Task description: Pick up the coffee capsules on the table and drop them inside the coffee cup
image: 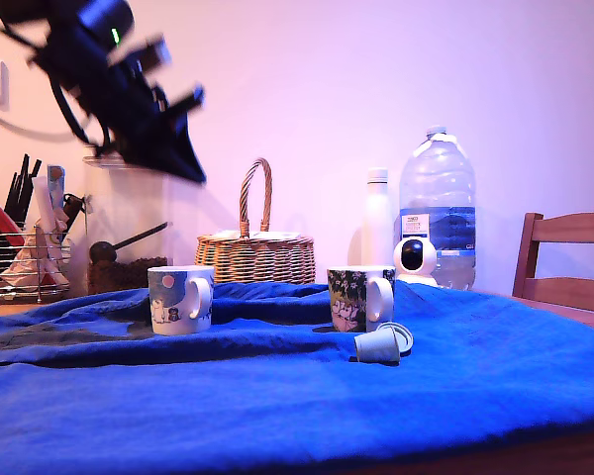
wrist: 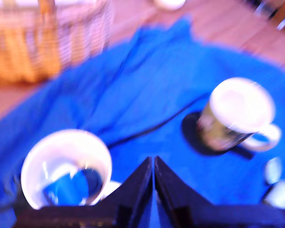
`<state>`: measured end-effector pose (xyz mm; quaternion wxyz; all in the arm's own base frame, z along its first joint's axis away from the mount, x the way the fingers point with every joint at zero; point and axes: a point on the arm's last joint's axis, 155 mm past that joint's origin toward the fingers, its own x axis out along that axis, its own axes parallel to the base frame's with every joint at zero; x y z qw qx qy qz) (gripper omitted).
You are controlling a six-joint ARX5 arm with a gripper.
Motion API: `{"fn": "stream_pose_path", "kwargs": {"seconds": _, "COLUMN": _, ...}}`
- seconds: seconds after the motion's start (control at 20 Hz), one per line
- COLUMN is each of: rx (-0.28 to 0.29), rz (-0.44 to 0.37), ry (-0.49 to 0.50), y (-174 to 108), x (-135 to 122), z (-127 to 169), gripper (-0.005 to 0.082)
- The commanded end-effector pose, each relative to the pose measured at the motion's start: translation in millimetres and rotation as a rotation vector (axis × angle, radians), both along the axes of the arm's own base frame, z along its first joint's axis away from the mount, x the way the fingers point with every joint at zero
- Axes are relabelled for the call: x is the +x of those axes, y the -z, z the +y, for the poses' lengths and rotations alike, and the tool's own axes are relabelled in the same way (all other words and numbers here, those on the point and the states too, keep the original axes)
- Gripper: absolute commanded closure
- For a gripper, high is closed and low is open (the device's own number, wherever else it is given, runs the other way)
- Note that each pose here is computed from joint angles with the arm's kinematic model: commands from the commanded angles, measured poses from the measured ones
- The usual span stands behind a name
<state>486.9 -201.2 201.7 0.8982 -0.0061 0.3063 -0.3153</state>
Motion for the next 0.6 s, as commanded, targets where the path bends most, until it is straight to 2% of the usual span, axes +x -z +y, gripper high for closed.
{"fn": "stream_pose_path", "kwargs": {"seconds": 0.0, "rx": 0.002, "rz": 0.0, "ry": 0.011, "y": 6, "x": -15, "z": 3, "gripper": 0.0789}}
{"fn": "stream_pose_path", "kwargs": {"seconds": 0.25, "rx": -0.017, "rz": -0.072, "ry": 0.011, "y": 4, "x": -48, "z": 11, "gripper": 0.0789}}
{"fn": "stream_pose_path", "kwargs": {"seconds": 0.4, "rx": -0.054, "rz": -0.092, "ry": 0.063, "y": 7, "x": -73, "z": 5, "gripper": 0.0789}}
{"fn": "stream_pose_path", "kwargs": {"seconds": 0.55, "rx": -0.065, "rz": -0.105, "ry": 0.097, "y": 14, "x": -95, "z": -2, "gripper": 0.0789}}
